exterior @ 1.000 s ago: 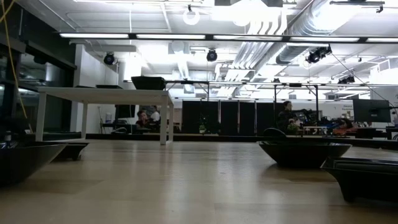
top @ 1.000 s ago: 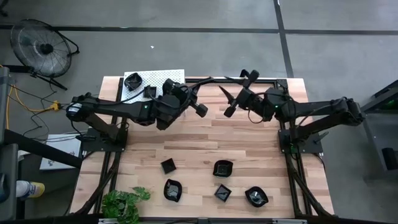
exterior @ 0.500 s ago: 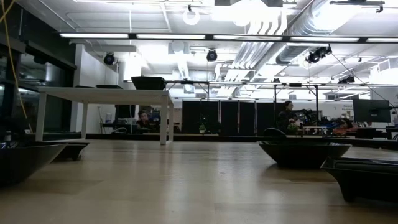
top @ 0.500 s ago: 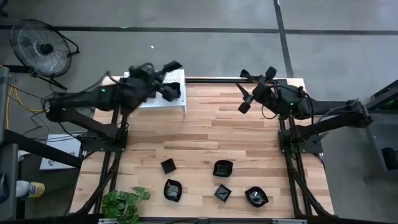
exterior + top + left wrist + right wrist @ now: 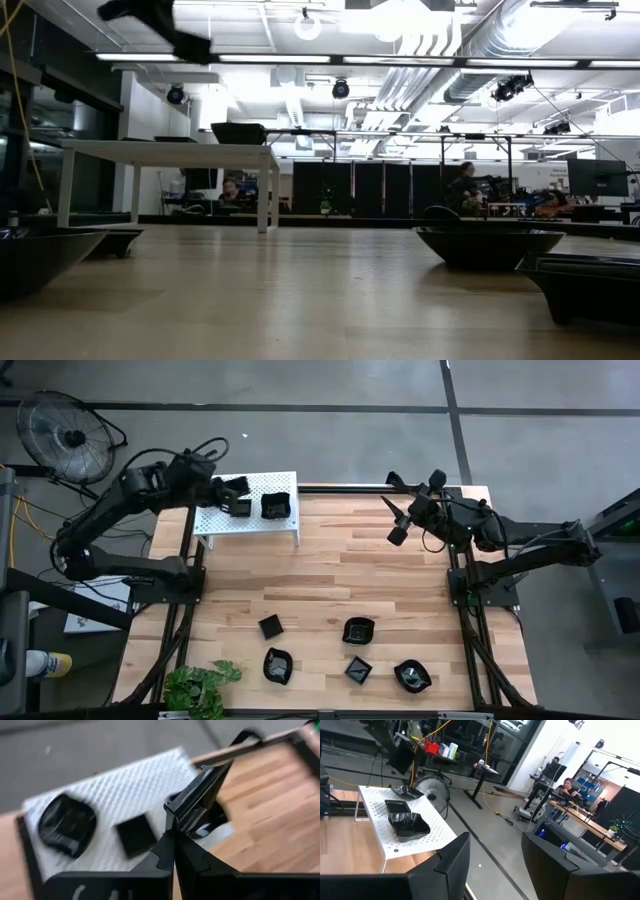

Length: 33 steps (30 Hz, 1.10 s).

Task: Pick & Place Mini shaped plates
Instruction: Stack the black square plate on top of the black square plate on the shelf

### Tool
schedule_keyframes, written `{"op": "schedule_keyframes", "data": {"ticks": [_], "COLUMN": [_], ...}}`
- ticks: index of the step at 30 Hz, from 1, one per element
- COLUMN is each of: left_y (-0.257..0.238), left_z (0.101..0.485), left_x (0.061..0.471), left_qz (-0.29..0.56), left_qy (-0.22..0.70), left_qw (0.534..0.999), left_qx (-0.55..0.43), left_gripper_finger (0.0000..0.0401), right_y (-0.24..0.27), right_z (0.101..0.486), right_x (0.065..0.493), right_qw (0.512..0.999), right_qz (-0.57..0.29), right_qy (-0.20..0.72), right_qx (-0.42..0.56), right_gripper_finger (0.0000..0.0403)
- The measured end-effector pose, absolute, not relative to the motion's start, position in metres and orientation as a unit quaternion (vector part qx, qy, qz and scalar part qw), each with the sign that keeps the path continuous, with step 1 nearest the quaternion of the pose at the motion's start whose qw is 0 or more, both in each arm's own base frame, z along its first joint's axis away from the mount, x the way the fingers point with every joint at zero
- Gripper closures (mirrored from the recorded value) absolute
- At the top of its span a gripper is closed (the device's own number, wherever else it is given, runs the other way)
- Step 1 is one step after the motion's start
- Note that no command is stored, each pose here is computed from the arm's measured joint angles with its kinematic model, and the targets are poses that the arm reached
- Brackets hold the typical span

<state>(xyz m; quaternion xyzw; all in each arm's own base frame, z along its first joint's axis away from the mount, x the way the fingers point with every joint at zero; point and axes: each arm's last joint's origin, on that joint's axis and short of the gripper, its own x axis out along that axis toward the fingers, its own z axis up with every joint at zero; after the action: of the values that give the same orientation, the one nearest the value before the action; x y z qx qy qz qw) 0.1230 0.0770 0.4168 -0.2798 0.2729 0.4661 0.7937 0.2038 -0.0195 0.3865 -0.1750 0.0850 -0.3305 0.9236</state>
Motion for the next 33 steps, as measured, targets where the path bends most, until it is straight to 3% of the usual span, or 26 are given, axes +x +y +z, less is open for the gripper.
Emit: {"op": "schedule_keyframes", "data": {"ticks": [22, 33], "left_y": [0.169, 0.198], "left_z": [0.375, 0.355], "left_x": [0.093, 0.093], "left_qz": [0.334, 0.363], "left_qy": [0.389, 0.438], "left_qw": [0.716, 0.675], "left_qx": [-0.474, -0.470], "left_gripper_finger": [0.0401, 0.0401], "right_y": [-0.020, -0.020], "right_z": [0.380, 0.377], "right_x": [0.203, 0.203], "right_qw": [0.924, 0.923], "right_qz": [-0.326, -0.325], "right_qy": [0.112, 0.125], "right_qx": [-0.167, -0.161], "right_gripper_finger": [0.0229, 0.0230]}}
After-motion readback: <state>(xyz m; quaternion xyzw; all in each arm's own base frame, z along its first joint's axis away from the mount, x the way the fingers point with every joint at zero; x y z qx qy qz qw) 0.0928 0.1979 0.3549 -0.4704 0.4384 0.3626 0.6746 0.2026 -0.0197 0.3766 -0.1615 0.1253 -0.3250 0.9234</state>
